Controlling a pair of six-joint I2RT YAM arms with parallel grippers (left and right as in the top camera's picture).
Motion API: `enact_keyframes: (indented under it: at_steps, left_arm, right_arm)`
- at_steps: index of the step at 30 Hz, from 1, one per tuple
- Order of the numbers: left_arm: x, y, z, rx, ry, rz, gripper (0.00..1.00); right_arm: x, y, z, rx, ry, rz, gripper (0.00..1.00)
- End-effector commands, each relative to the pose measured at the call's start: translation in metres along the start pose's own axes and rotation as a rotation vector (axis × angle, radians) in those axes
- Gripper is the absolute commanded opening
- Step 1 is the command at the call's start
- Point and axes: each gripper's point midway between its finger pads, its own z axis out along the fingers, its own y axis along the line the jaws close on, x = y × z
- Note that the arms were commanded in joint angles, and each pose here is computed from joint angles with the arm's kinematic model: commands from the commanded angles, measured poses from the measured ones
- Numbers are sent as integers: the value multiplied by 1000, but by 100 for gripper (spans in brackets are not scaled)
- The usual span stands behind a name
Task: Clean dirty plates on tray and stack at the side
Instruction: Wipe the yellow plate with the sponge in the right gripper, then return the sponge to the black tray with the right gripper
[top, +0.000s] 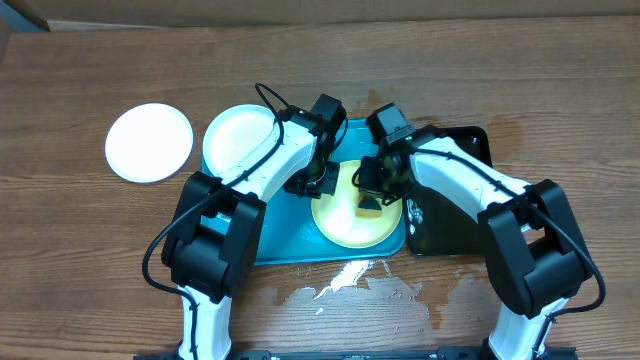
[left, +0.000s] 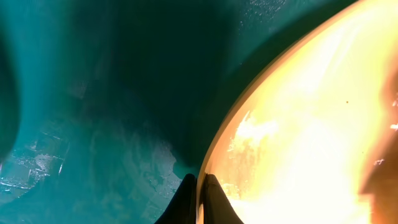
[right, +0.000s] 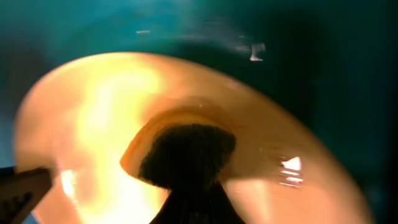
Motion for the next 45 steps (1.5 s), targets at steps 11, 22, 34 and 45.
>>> enact_keyframes:
  at_steps: [11,22,34,45]
  left_arm:
    - [-5,35,6,13,28,-141,4]
    - [-2,47,5,-42,35,-146,4]
    - [0,47,4,-44,40,-145,4]
    - [1,46,-38,-24,-34,-143,4]
  right_arm:
    - [-10,-44,0,219,-53,-49,4]
    - [-46,-22,-28,207,-155,-112,4]
    - [-80,0,-110,246,-249,-104,4]
    - [-65,-39,-152,297,-192,-19,4]
